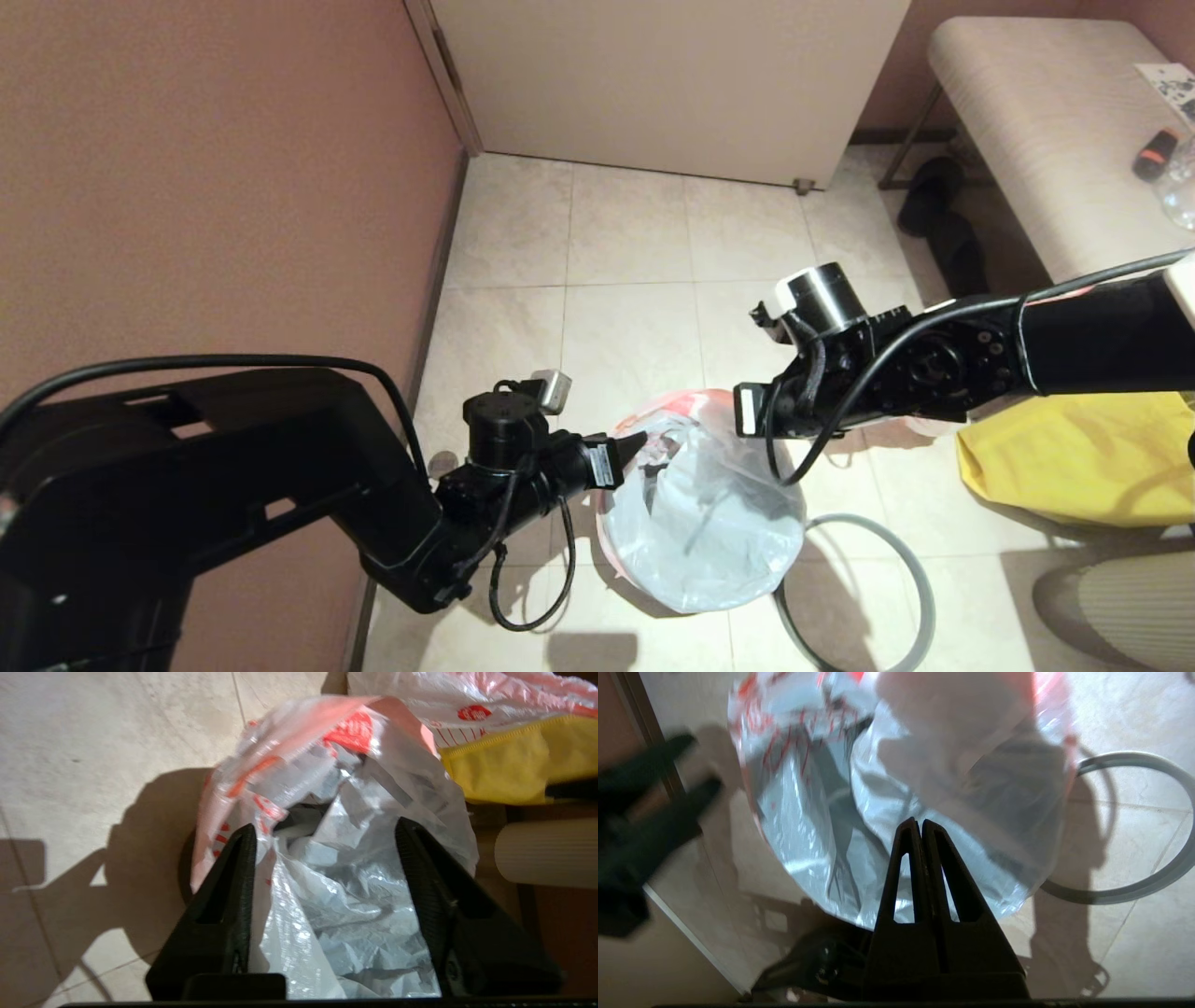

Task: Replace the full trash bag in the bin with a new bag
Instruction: Put the new garbage bag on the trash can

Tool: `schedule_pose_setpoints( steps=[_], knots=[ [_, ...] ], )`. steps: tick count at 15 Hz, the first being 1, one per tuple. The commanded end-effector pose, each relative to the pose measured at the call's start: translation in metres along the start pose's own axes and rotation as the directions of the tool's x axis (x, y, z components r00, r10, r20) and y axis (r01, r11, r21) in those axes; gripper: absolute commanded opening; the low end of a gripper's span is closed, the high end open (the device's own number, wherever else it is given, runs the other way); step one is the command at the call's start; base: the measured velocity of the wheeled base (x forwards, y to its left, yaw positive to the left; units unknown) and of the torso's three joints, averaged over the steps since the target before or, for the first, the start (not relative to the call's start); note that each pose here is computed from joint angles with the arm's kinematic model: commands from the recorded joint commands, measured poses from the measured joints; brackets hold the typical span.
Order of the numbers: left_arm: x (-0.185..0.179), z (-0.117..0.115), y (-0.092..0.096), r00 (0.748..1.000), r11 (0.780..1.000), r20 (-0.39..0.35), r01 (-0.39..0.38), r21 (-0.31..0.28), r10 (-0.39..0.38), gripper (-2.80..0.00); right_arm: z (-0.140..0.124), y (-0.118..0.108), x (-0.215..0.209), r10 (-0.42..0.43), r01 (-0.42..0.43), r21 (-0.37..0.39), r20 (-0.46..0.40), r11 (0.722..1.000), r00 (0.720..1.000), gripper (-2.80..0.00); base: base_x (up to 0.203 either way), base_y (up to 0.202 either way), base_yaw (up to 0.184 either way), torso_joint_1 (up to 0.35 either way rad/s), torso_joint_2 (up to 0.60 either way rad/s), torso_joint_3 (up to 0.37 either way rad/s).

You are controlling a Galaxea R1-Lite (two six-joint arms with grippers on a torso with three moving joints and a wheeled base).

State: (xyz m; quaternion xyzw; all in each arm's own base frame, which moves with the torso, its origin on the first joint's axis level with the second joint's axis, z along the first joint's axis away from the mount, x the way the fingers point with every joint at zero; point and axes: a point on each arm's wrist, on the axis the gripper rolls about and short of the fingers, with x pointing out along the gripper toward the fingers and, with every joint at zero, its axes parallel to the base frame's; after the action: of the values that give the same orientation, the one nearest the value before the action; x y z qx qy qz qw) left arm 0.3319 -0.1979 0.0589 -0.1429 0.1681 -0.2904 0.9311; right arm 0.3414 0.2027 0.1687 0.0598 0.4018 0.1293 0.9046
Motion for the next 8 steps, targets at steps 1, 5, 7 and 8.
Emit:
schedule_pose_setpoints(
  steps=[1, 5, 7, 8],
  knots=[
    [-0.008, 0.018, 0.011, 0.998, 1.0, 0.052, -0.022, -0.008, 0.022, -2.8, -0.022, 0.015, 0.019, 0.0, -0.005, -0.075, -0.072, 0.997, 0.997, -2.8, 0.0, 0.0, 0.0, 0.0, 0.0, 0.0],
    [-0.003, 0.017, 0.08, 0.988, 0.999, 0.145, -0.038, -0.031, 0.042, -2.8, -0.043, 0.026, 0.068, -0.029, 0.0, -0.193, -0.149, 0.981, 0.988, -2.8, 0.0, 0.0, 0.0, 0.0, 0.0, 0.0],
    [0.005, -0.003, 0.102, 0.98, 1.0, 0.198, -0.013, -0.014, 0.015, -2.8, -0.049, 0.028, 0.094, -0.057, 0.017, -0.233, -0.164, 0.972, 0.985, -2.8, 0.0, 0.0, 0.0, 0.0, 0.0, 0.0],
    [0.007, -0.01, 0.108, 0.979, 1.0, 0.203, 0.003, -0.008, -0.001, -2.8, -0.053, 0.028, 0.108, -0.073, 0.029, -0.247, -0.169, 0.968, 0.983, -2.8, 0.0, 0.0, 0.0, 0.0, 0.0, 0.0]
  ],
)
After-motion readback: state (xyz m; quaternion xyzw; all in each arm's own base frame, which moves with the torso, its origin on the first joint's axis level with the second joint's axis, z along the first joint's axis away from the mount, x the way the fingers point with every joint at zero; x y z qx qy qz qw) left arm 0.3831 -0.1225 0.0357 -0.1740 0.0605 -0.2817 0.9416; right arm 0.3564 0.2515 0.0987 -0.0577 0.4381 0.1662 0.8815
